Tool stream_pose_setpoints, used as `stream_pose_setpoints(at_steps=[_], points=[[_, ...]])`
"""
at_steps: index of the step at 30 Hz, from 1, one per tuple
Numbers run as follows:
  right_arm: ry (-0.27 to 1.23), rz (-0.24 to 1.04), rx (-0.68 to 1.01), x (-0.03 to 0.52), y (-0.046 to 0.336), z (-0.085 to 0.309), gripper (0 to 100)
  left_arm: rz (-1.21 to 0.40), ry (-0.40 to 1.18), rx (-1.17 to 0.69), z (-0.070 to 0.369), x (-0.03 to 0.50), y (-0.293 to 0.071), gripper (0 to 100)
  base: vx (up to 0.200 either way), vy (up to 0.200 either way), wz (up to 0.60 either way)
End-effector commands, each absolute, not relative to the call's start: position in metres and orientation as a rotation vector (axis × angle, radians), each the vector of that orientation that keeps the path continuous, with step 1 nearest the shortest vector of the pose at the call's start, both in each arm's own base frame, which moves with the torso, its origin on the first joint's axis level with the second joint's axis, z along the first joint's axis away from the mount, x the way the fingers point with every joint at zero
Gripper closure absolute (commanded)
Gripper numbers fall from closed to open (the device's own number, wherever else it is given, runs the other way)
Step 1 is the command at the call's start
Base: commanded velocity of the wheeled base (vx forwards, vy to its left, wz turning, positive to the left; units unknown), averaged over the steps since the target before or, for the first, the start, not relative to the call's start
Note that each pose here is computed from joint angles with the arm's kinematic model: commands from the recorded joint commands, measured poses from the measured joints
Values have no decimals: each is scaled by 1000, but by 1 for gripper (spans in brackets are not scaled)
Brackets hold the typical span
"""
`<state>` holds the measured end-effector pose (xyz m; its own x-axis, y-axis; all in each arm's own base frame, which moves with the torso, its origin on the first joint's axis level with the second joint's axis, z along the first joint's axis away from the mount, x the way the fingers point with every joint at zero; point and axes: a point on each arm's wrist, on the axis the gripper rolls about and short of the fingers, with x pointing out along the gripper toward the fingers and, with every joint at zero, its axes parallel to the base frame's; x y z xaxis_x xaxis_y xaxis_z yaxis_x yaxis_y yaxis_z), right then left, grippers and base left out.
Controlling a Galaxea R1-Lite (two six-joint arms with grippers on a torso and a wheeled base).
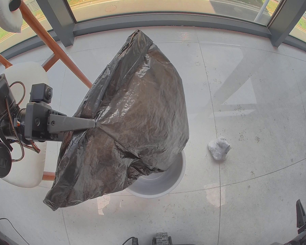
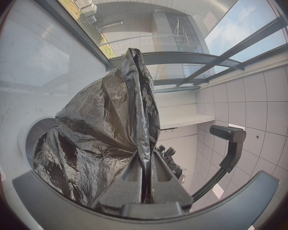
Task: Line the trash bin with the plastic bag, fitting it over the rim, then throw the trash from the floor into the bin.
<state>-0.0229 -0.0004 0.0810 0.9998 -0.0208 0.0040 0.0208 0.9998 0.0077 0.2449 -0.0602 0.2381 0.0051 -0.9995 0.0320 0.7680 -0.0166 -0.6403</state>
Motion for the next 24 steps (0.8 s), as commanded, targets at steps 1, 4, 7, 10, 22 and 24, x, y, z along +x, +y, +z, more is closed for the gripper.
stream_pose_setpoints(at_steps=[1, 4, 7, 10, 22, 24], points=[[9, -20, 8, -22, 0, 76, 0, -1490, 499, -564, 242, 238, -53, 100, 0, 0, 0], [9, -22, 8, -22, 0, 76, 0, -1484, 518, -579, 236, 236, -53, 100, 0, 0, 0], [9, -22, 8, -22, 0, 76, 0, -1481, 544, -596, 229, 230, -53, 100, 0, 0, 0], [9, -20, 8, -22, 0, 76, 0, -1494, 575, -609, 221, 222, -57, 100, 0, 0, 0], [9, -22, 8, -22, 0, 76, 0, -1254, 490, -426, 145, 226, -147, 100, 0, 0, 0], [9, -22, 8, -22, 0, 76, 0, -1214, 484, -418, 143, 224, -157, 100, 0, 0, 0]])
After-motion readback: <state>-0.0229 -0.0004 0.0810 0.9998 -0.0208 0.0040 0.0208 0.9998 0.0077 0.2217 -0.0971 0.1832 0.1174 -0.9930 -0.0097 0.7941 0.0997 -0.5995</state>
